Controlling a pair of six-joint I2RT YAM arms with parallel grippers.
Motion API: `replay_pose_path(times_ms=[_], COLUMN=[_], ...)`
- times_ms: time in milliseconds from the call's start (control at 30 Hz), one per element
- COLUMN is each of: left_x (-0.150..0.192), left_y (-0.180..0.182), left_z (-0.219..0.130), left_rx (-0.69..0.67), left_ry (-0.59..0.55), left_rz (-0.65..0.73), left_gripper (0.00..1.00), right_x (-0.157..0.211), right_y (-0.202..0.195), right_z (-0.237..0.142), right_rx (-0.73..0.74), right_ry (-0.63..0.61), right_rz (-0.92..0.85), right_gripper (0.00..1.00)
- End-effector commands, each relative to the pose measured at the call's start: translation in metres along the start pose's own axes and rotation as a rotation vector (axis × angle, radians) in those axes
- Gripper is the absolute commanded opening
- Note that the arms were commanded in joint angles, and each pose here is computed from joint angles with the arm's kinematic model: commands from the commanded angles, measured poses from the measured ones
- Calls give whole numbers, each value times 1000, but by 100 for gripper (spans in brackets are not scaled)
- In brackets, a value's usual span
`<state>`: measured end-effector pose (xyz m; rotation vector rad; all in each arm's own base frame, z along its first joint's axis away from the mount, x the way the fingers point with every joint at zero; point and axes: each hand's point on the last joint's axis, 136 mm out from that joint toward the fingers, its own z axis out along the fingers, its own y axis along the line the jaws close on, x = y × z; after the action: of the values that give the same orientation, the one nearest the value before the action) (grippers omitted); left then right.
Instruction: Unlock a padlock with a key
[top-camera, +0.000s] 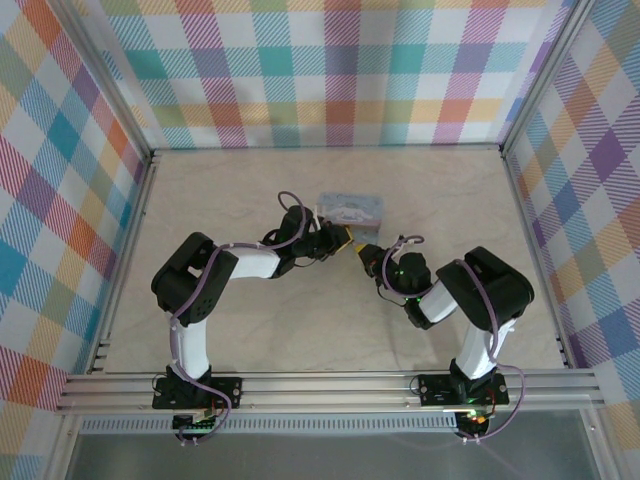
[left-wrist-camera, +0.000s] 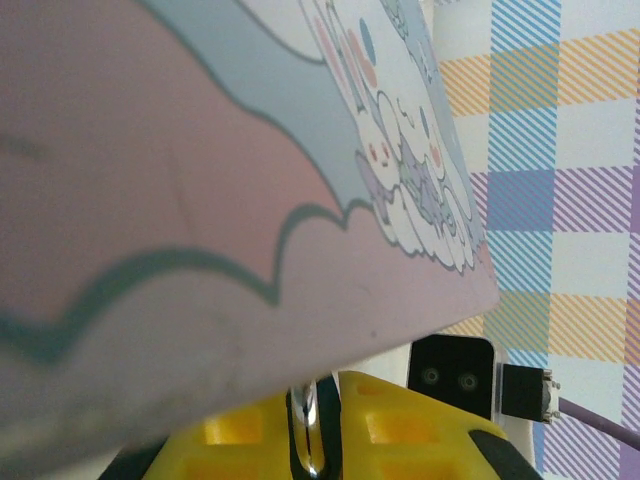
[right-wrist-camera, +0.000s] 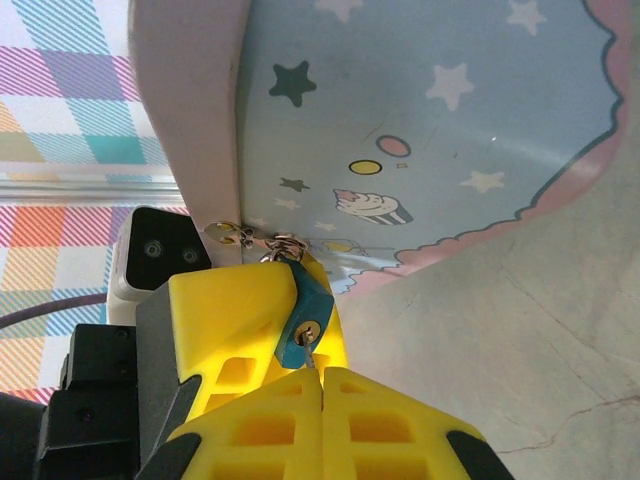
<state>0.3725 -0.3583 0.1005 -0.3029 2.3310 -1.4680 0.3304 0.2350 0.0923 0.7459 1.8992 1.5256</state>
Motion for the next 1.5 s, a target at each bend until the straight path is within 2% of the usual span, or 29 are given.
replay_pose_path(times_ms=[0,600,1467], left_x=[9,8,12], left_y=[-36,-42,-48], left_z=[-5,-5,-9], left_rx=[118,147,177], left_ry=[38,38,56], left_rz=[28,24,28], left_gripper=[9,8,5], right_x=[2,9,-9], right_y=[10,-1,-4], right_z=[7,19,26], right_rx=[-45,-16,-20], right_ry=[17,65,73], right_rz=[77,293,300], right_gripper=[0,0,0])
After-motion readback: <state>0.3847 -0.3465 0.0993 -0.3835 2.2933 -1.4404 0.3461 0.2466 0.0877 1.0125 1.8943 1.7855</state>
